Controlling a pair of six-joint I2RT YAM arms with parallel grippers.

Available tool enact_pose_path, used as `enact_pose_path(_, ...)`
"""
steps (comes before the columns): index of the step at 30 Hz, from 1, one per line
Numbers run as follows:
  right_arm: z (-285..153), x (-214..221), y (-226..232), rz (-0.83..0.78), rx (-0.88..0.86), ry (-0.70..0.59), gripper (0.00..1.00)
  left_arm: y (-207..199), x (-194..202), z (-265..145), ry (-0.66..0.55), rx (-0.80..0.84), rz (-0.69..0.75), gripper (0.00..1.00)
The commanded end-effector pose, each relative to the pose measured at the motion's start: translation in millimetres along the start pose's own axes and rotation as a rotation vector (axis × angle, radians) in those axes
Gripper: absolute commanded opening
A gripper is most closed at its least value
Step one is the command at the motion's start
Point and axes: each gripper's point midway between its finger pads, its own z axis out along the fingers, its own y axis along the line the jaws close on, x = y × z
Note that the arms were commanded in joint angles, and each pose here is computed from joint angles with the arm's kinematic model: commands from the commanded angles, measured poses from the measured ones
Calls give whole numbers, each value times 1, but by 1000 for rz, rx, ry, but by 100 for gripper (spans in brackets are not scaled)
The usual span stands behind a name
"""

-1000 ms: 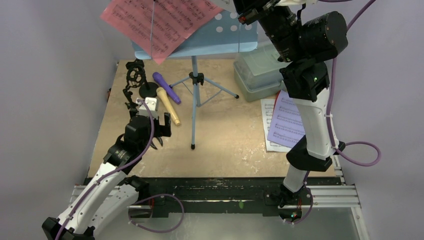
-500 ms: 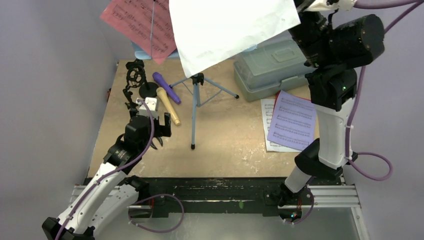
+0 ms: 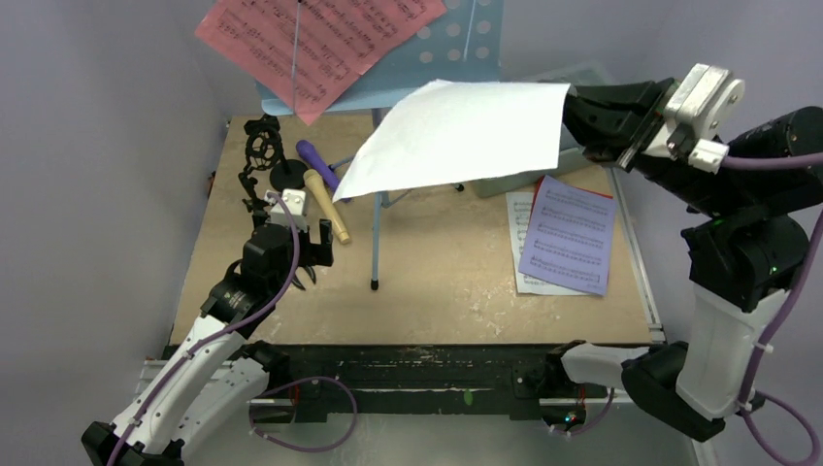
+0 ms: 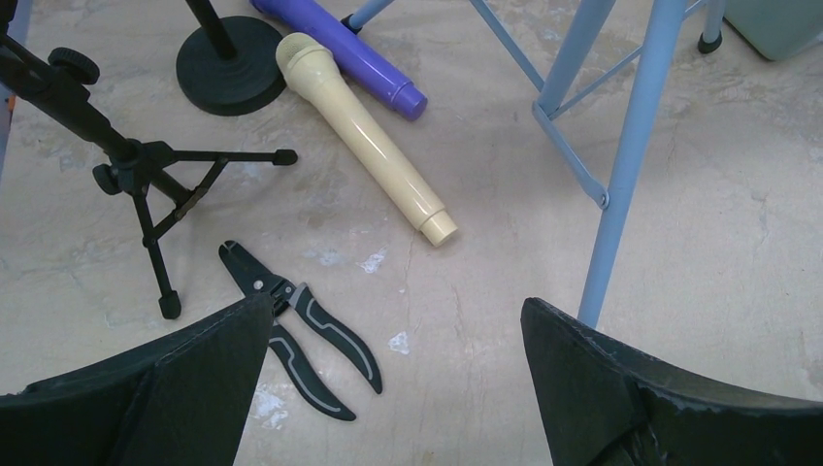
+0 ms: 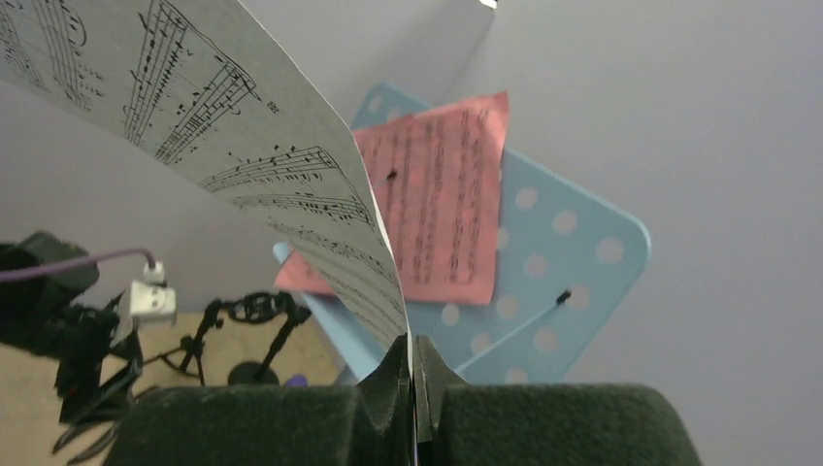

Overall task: Pack up the instrument practice props
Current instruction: Pick up the sheet music from the music stand, then place the sheet music at the center of the board.

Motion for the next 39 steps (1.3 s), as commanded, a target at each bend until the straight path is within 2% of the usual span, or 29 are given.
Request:
enact_pose_path(1,-23,53,23,-10,-73,167,0,-2,-11,0,-35,14,-4,100)
enact_pose_path(12,-80,131,69,89,-126,355,0,-5,-10,1,-30,29,-3,100)
enact_pose_path(20,-115,194,93,188,-87,479,0,-6,-8,2,-23,32,-1,100)
enact_pose_path(29,-148,261,104,303,10,604,0,-7,-5,4,-11,38,3,100)
enact_pose_path(39,-171,304,100,372,106,710,0,-9,-4,5,-5,45,4,100)
